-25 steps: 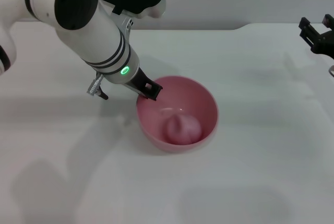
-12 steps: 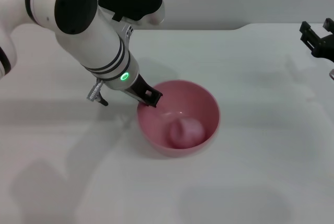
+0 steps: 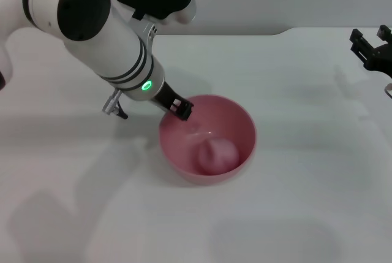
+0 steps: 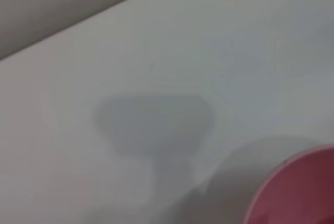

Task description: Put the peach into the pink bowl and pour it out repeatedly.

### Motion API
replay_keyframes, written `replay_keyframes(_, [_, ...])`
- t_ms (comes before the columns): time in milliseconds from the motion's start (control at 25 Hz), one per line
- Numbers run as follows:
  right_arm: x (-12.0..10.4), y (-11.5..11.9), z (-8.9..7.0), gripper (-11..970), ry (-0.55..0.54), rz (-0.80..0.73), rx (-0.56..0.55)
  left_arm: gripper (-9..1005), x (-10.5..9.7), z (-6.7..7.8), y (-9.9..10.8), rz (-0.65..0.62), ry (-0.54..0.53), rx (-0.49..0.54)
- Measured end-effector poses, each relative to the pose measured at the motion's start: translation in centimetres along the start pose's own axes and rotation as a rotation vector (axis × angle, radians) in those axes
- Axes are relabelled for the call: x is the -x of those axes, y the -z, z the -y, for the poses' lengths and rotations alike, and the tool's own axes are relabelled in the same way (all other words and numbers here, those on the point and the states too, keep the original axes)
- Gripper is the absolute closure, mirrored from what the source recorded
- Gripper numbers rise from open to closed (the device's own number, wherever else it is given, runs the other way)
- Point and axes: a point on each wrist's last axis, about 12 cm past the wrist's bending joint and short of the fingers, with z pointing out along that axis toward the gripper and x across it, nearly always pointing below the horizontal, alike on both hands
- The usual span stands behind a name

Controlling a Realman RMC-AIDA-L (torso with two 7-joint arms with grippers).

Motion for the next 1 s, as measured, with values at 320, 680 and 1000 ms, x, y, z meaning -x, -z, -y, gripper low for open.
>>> replay_keyframes(320, [0.4, 0.2, 0.2, 356, 0.083, 0.037, 0.004, 621, 2.3, -1.2, 2.7, 0.230, -0.067, 0.129])
replay_keyframes(680, [2.1, 0.6, 3.3, 356, 0.180, 0.153, -0.189, 228, 0.2, -6.0, 4.8, 0.603, 0.007, 0.293])
replay_keyframes(1000, [1.6, -0.5, 4.6, 356, 0.051, 0.158, -0.402, 188, -2.9, -7.7, 4.6, 0.836, 0.140, 0.285])
